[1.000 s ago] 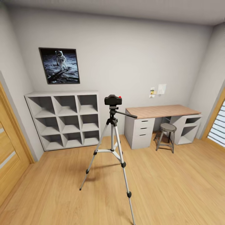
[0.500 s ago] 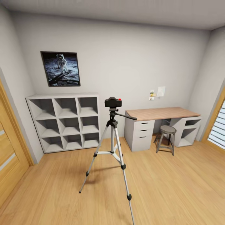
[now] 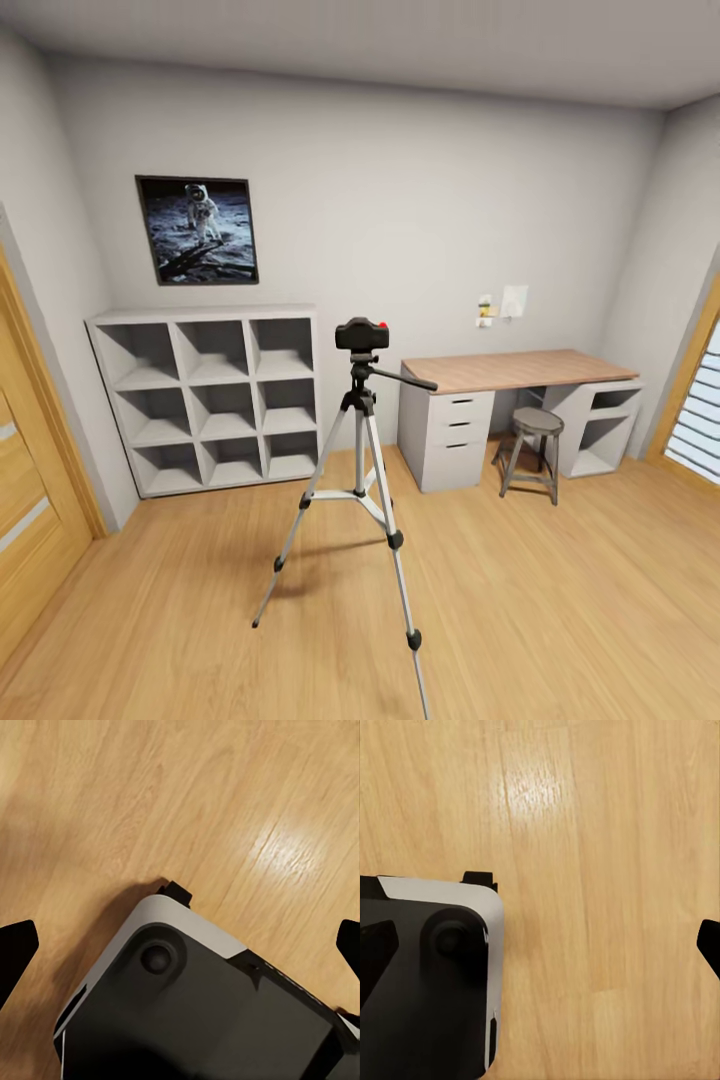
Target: Attach the digital camera to the camera tripod in the bedroom.
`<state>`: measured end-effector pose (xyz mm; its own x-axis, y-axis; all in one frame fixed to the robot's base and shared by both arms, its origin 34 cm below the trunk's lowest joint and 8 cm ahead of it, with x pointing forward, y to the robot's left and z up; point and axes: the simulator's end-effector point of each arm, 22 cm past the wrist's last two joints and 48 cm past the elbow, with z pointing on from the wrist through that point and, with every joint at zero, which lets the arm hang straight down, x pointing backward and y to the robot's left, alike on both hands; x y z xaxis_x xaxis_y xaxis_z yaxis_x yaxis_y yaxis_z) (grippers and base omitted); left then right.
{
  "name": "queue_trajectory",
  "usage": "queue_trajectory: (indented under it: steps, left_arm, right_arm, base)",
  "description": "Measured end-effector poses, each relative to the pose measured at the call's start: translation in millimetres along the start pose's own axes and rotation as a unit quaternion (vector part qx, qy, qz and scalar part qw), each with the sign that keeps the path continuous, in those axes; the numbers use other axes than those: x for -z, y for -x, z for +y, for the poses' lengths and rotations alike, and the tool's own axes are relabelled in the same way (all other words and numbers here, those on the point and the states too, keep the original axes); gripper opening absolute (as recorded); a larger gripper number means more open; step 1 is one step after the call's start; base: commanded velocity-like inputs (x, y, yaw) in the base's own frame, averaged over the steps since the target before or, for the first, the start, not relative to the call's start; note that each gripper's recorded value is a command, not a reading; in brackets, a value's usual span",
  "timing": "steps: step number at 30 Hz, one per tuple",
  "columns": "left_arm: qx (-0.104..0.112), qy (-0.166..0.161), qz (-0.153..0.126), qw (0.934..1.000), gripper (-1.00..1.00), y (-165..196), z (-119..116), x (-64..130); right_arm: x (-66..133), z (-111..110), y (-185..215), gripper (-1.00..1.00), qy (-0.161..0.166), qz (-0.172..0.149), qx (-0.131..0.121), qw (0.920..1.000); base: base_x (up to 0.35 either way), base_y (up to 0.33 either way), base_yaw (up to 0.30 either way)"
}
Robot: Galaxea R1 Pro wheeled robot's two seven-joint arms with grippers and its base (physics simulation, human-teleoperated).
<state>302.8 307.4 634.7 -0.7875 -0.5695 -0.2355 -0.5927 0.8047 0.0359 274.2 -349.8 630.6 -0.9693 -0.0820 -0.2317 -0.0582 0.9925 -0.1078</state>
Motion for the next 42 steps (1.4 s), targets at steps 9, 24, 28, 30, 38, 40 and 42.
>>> queue_trajectory:
  steps: [9,24,28,30,38,40,42]
  left_arm:
    - [0.001,-0.004,-0.006,1.0000,1.00,5,-3,1.8]
    - [0.003,-0.011,-0.016,0.9998,1.00,13,-8,5.0]
    - [0.004,-0.013,-0.018,0.9997,1.00,15,-9,5.9]
    - [0.004,-0.014,-0.020,0.9997,1.00,16,-10,6.4]
    - [0.005,-0.018,-0.025,0.9995,1.00,20,-12,8.2]
    - [0.005,-0.019,-0.026,0.9995,1.00,21,-13,8.7]
    - [0.006,-0.019,-0.027,0.9994,1.00,22,-14,9.2]
  right_arm:
    - [1.0,0,6,1.00,0.000,-0.008,-0.001,1.0000]
    - [2.9,-3,16,1.00,-0.005,-0.020,-0.002,0.9998]
    - [3.5,-4,18,1.00,-0.006,-0.024,-0.002,0.9997]
    - [3.8,-4,20,1.00,-0.006,-0.025,-0.002,0.9997]
    - [4.8,-3,-2,1.00,-0.005,-0.016,-0.002,0.9999]
    - [5.2,-1,-15,1.00,-0.004,-0.011,-0.002,0.9999]
    - [5.6,-1,-20,1.00,-0.005,-0.009,-0.005,0.9999]
  base:
    - [0.000,0.000,0.000]
    - [0.000,0.000,0.000]
    - [0.000,0.000,0.000]
    - [0.000,0.000,0.000]
    - [0.000,0.000,0.000]
    - [0.000,0.000,0.000]
    - [0.000,0.000,0.000]
